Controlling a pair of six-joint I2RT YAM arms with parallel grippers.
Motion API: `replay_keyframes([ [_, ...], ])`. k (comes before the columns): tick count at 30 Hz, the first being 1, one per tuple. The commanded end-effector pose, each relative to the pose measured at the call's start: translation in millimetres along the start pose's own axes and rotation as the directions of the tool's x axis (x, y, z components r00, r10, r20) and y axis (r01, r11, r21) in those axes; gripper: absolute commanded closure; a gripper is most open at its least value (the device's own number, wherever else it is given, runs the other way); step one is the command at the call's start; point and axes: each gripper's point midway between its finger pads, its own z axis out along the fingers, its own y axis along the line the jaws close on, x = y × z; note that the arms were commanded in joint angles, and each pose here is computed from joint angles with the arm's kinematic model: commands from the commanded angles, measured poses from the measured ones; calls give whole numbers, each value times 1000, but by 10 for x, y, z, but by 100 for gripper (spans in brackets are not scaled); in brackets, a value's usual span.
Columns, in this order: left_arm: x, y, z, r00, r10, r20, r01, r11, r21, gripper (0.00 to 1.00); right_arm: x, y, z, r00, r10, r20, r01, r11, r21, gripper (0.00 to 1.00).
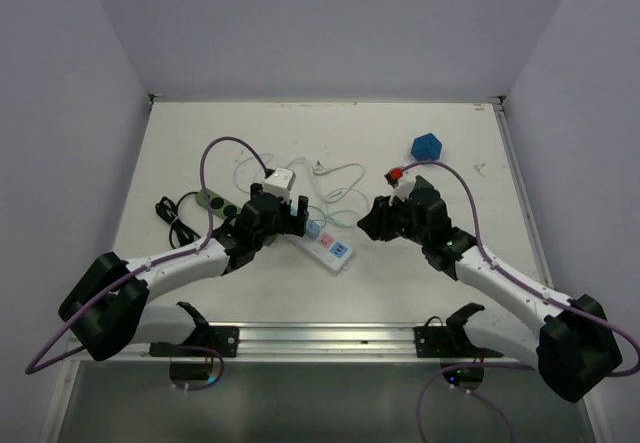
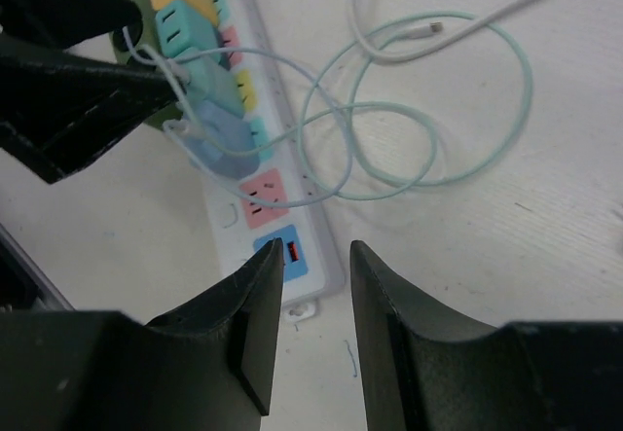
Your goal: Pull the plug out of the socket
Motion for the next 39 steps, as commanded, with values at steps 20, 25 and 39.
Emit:
replay_keyframes([
  [20, -121, 4, 138, 994, 20, 109, -23, 999, 25, 19, 124, 910, 935, 900, -436, -13, 431, 892, -139, 45],
  [25, -10, 1, 213, 996, 24, 88, -27, 999, 33, 25, 147, 904, 1130, 891, -452, -26, 447, 888, -106, 44],
  [39, 184, -57, 351, 999, 7, 45, -10, 998, 70, 53, 178, 886, 1094, 880, -474, -30, 470, 878, -87, 85],
])
